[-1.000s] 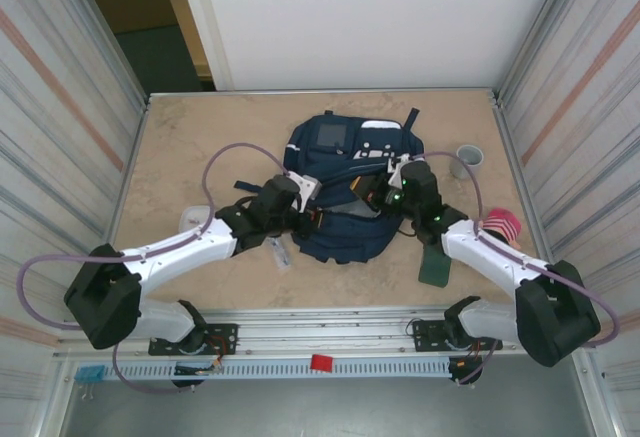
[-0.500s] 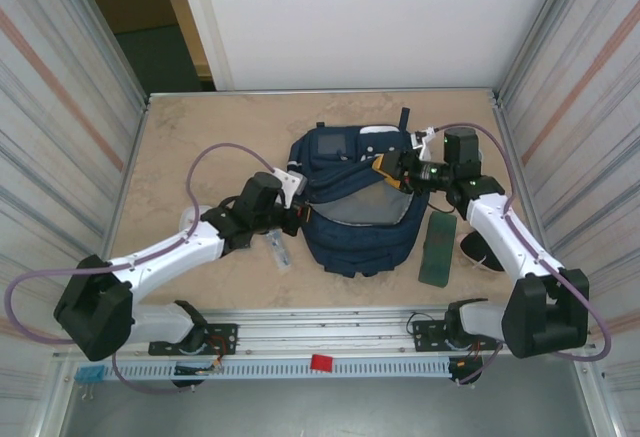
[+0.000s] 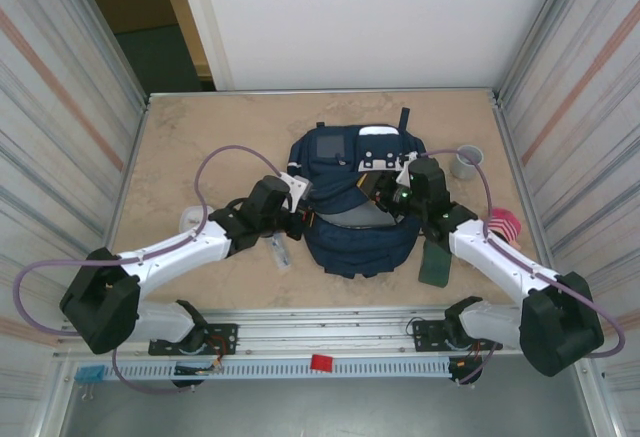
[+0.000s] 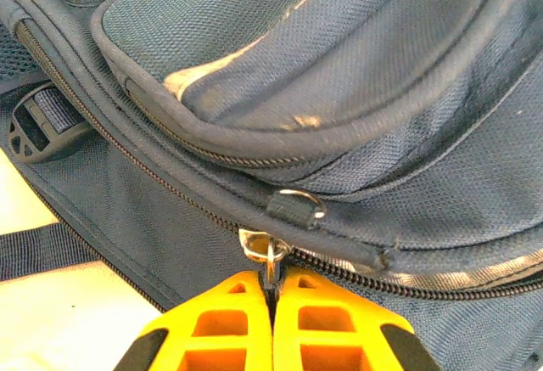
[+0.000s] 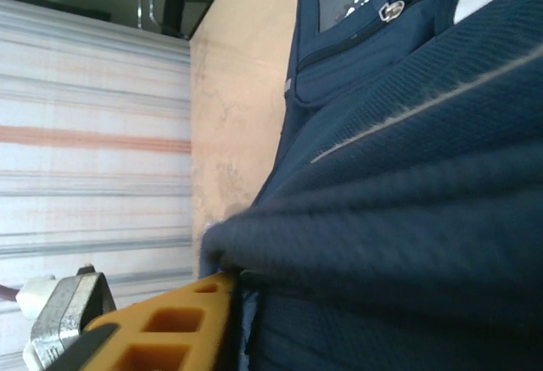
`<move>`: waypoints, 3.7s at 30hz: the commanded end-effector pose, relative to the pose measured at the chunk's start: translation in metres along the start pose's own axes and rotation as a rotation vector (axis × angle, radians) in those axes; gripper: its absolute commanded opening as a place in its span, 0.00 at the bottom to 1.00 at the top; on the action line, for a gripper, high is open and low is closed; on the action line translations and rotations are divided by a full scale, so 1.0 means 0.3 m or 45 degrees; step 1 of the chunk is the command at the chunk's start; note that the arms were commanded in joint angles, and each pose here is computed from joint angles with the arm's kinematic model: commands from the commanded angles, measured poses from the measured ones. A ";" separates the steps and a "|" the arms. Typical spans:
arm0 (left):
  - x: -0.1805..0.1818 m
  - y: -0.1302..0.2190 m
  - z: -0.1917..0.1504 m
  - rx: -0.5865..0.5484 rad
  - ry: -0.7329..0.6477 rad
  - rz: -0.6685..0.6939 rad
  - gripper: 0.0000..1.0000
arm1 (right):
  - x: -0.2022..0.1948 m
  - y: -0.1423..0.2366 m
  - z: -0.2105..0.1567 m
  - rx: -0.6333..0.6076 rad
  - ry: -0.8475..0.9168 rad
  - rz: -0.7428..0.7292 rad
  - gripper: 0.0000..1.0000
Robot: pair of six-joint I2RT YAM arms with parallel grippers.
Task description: Pack the student bag
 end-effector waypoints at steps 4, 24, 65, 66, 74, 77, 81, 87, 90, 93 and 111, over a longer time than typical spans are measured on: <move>0.094 0.010 0.063 -0.063 0.021 0.075 0.00 | 0.156 0.117 0.092 0.164 0.341 0.145 0.10; 0.415 -0.143 0.202 -0.093 0.020 0.233 0.00 | 0.354 0.235 0.285 0.401 0.532 0.530 0.02; 0.144 0.119 -0.002 -0.162 0.430 0.142 0.75 | -0.108 -0.109 0.170 0.274 0.110 -0.281 0.54; 0.144 0.120 0.002 -0.163 0.425 0.148 0.75 | -0.101 -0.086 0.168 0.277 0.115 -0.312 0.57; 0.135 0.144 0.061 -0.187 0.329 0.170 0.75 | -0.022 0.092 0.130 0.239 0.188 -0.437 0.66; 0.124 0.140 0.099 -0.197 0.280 0.144 0.75 | 0.024 0.156 0.127 0.183 0.247 -0.461 0.65; 0.106 0.124 0.145 -0.200 0.264 0.094 0.75 | 0.069 0.181 0.153 0.107 0.360 -0.445 0.64; 0.103 0.066 0.196 -0.241 0.268 0.049 0.75 | 0.075 0.045 0.209 0.146 0.442 -0.298 0.57; 0.101 0.024 0.217 -0.203 0.263 0.028 0.75 | 0.017 -0.041 0.228 0.153 0.416 -0.316 0.56; 0.094 -0.015 0.229 -0.171 0.266 0.002 0.75 | -0.068 -0.109 0.214 0.188 0.352 -0.342 0.54; -0.206 -0.166 0.304 -0.099 0.174 -0.265 0.75 | -0.068 0.336 0.204 -0.001 0.248 -0.497 0.67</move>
Point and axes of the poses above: each hand's point on the last joint's axis, 136 mm out from that joint toward the fingers, its own y axis back along the fingers, its own x axis along the line the jaws close on, z = x × y, the point moved 9 cm from there along y, back along the fingers, and after that the axes turned 2 degrees about -y, right-handed, at the moved point
